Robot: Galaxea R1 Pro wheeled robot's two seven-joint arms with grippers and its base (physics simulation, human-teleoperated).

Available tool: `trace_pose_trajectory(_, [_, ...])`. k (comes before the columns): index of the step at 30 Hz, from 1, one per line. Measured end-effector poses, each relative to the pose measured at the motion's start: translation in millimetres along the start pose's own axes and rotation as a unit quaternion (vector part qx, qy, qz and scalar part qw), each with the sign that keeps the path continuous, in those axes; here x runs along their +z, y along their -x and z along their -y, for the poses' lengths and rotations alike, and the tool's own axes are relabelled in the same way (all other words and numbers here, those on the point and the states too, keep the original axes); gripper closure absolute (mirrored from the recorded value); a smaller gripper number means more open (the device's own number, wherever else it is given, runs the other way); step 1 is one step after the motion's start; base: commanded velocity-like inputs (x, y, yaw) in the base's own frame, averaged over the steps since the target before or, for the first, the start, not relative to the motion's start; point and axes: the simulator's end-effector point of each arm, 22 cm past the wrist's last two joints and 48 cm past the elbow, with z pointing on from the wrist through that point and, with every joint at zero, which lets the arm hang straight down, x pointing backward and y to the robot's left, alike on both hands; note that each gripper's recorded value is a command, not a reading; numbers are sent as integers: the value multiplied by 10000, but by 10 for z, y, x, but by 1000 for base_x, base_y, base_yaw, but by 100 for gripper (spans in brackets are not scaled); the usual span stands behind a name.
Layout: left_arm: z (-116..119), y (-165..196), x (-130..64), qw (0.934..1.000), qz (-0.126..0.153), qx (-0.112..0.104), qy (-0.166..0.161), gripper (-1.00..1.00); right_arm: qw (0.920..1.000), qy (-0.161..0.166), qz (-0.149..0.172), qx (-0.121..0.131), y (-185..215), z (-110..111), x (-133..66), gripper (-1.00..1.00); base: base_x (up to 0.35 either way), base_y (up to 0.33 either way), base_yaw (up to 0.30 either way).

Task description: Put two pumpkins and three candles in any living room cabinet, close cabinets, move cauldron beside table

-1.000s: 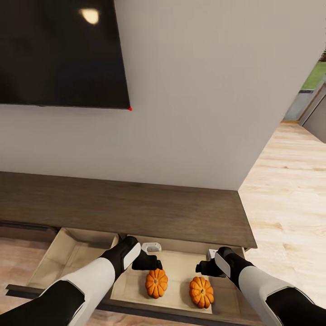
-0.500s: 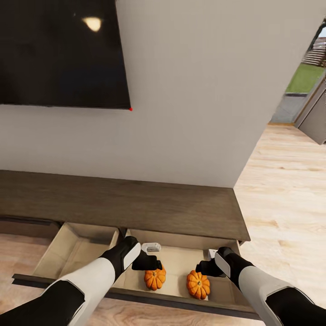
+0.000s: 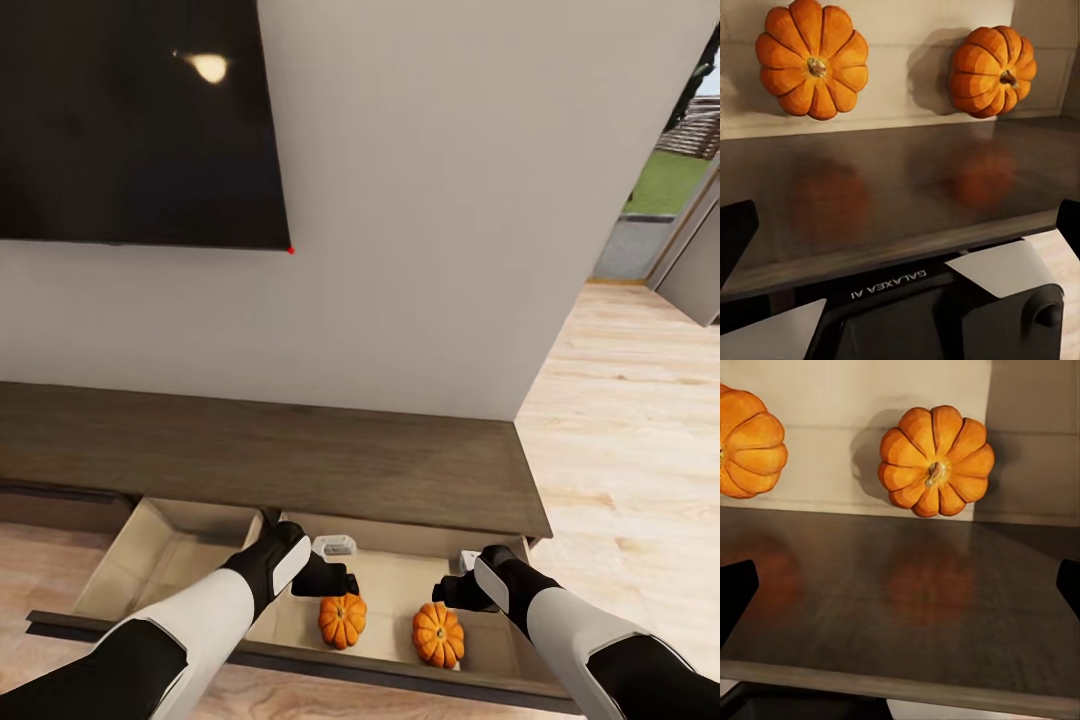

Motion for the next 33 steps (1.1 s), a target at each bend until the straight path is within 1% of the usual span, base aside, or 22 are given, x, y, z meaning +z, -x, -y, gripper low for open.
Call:
trace_pose_trajectory(6, [15, 25, -42, 10000, 42, 10, -4, -100, 10000, 4, 49, -8, 34, -8, -41, -100, -10, 0, 0])
trace_pose_trajectory(13, [32, 55, -87, 10000, 90, 22, -9, -100, 9999, 32, 94, -27, 64, -57, -81, -100, -229, 0, 0])
trace_pose_trajectory(16, [39, 67, -110, 9999, 113, 27, -9, -100, 9999, 42, 119, -35, 79, -74, -103, -100, -116, 0, 0])
trace_pose_trajectory(33, [42, 78, -124, 9999, 135, 33, -7, -100, 9999, 48, 142, -35, 91, -81, -116, -100, -3, 0, 0])
